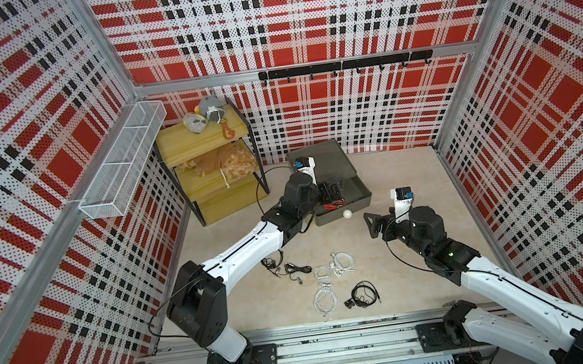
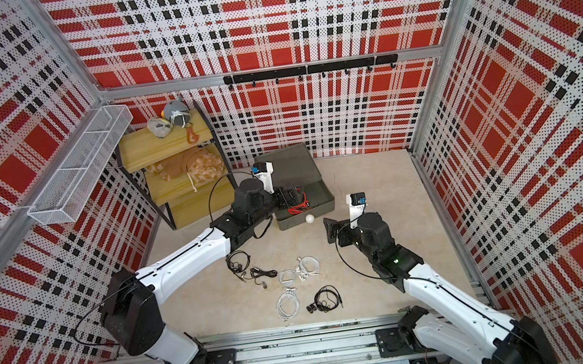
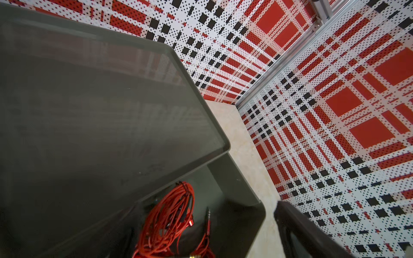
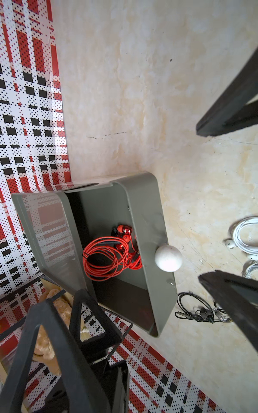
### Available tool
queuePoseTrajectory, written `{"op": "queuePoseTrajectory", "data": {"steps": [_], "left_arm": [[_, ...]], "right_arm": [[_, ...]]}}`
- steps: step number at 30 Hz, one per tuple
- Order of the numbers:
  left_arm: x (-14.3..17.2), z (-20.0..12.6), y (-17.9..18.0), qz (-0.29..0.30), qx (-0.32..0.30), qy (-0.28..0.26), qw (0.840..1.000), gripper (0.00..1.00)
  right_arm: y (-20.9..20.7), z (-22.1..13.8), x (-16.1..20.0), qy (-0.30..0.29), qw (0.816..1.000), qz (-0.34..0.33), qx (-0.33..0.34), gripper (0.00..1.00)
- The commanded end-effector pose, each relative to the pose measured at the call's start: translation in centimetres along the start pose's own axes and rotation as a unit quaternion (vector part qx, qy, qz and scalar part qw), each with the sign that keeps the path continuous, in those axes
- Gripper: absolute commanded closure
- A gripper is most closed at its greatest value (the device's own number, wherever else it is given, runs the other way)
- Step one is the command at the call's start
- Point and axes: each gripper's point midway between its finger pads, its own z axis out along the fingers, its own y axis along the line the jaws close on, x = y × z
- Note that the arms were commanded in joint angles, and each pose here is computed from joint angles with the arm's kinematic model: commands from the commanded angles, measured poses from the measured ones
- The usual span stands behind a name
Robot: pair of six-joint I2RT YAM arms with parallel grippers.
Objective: Place the wired earphones into the drawer by color
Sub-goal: Adjust the wired earphones in the drawer.
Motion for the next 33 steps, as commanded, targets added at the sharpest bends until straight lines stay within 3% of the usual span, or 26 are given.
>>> {"op": "queuePoseTrajectory", "data": {"steps": [1,11,24,33], "left_arm": [[0.2,0.9,-0.3,-0.003,-0.009,0.017,1.0,0.01],[1.7,2.5,-0.9,-0.003,-0.014,0.05,0.999,0.01],[3.2,2.3,-2.4,0.004,0.005,0.082,0.997,0.01],[0.4,-0.2,-2.3,0.003,-0.02,0.032,0.999,0.01]], "right_arm": [[-0.5,-0.1,-0.7,-0.006,1.0,0.005,0.017,0.0],[-1.0,0.2,-0.3,0.001,1.0,-0.003,0.03,0.0],[-0.7,1.8,-0.3,0.013,0.999,-0.001,0.032,0.0],[-0.1,3.3,-0.6,0.022,0.999,0.003,0.025,0.0]]}}
